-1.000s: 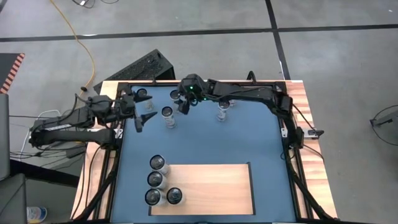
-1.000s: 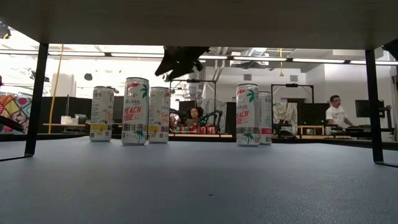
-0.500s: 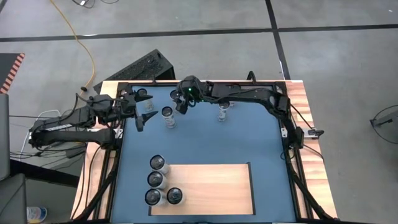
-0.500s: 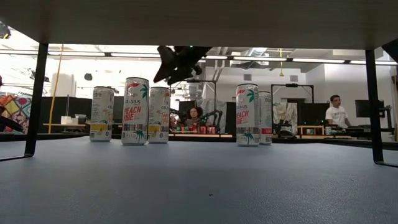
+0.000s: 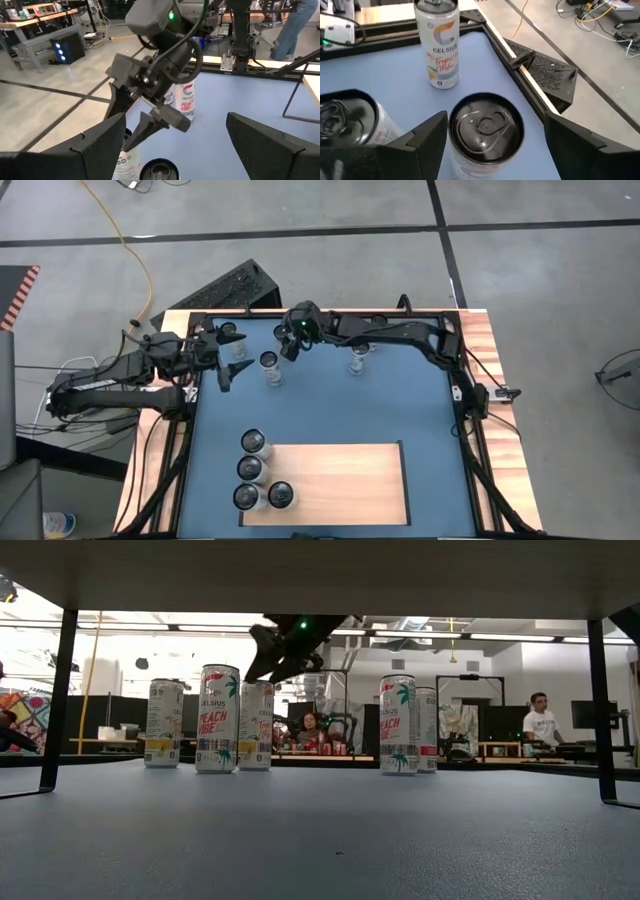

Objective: Place canned beverage on shelf
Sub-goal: Put the right white yellow soda can on the shelf aligned with the other white yellow soda can

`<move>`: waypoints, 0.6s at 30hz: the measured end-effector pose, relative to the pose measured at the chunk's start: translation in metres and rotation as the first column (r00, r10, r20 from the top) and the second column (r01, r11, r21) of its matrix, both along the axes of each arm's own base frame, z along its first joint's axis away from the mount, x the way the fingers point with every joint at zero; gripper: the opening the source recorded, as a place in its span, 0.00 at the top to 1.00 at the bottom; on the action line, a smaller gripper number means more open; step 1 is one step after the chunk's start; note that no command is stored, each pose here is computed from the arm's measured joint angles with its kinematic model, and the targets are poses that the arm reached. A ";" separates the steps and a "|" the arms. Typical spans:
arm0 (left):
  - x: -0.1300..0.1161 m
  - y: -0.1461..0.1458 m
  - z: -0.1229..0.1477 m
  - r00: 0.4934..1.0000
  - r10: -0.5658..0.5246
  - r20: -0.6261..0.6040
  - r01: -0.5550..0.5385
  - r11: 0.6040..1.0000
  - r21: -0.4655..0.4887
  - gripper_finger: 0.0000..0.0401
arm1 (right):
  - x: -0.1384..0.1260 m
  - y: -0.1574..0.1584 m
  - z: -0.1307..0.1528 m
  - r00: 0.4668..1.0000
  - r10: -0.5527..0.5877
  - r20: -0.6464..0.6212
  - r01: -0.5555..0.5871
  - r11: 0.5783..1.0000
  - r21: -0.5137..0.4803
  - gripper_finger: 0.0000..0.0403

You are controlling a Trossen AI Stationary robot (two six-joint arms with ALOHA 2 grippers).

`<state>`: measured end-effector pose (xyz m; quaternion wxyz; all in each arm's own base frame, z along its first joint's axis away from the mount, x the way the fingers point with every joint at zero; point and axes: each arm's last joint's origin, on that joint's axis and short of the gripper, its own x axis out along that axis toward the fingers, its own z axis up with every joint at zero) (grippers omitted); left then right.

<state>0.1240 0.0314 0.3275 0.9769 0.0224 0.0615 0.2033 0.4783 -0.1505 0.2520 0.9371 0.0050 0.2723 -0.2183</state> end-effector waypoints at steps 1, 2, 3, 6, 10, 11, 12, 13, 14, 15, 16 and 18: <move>0.000 0.000 0.000 1.000 0.000 0.000 0.000 1.000 0.000 0.17 | 0.000 0.000 -0.001 1.000 0.002 -0.004 -0.002 1.000 0.005 0.24; 0.000 0.000 0.000 1.000 0.000 0.000 0.000 1.000 0.000 0.17 | 0.000 0.000 -0.002 1.000 0.003 -0.007 -0.003 1.000 0.006 0.24; 0.000 0.000 0.000 1.000 0.000 0.000 0.000 1.000 0.000 0.17 | 0.000 0.000 -0.002 1.000 0.003 -0.007 -0.003 1.000 0.006 0.24; 0.000 0.000 0.000 1.000 0.000 0.000 0.000 1.000 0.000 0.17 | 0.000 0.000 -0.001 1.000 0.002 -0.001 -0.002 1.000 0.004 0.24; 0.000 0.000 0.000 1.000 0.000 0.001 0.000 1.000 0.000 0.17 | 0.001 0.000 -0.001 1.000 0.002 0.007 -0.002 1.000 0.002 0.24; 0.000 0.000 0.000 1.000 0.000 0.001 0.000 1.000 -0.002 0.17 | 0.001 0.000 0.000 1.000 0.001 0.008 -0.001 1.000 0.002 0.24; 0.000 0.000 0.000 1.000 0.001 0.001 -0.001 1.000 -0.002 0.17 | 0.000 -0.001 0.000 1.000 -0.003 0.008 0.003 1.000 0.006 0.24; 0.000 0.000 0.000 1.000 0.000 0.001 0.000 1.000 -0.002 0.17 | 0.000 -0.001 -0.001 1.000 -0.007 0.009 0.007 1.000 0.012 0.24; 0.000 0.000 0.000 1.000 0.000 0.002 0.000 1.000 -0.002 0.17 | 0.000 -0.001 -0.001 1.000 -0.007 0.007 0.007 1.000 0.015 0.24; 0.000 0.000 0.000 1.000 0.000 0.002 0.000 1.000 -0.003 0.17 | 0.000 -0.001 -0.001 1.000 -0.008 0.006 0.008 1.000 0.016 0.24; 0.000 0.000 0.000 1.000 0.000 0.002 0.000 1.000 -0.003 0.17 | 0.000 -0.001 -0.001 1.000 -0.008 0.007 0.007 1.000 0.016 0.25; 0.000 0.000 0.000 1.000 0.001 0.002 -0.001 1.000 -0.003 0.17 | 0.000 -0.001 -0.001 1.000 -0.010 0.012 0.009 1.000 0.018 0.26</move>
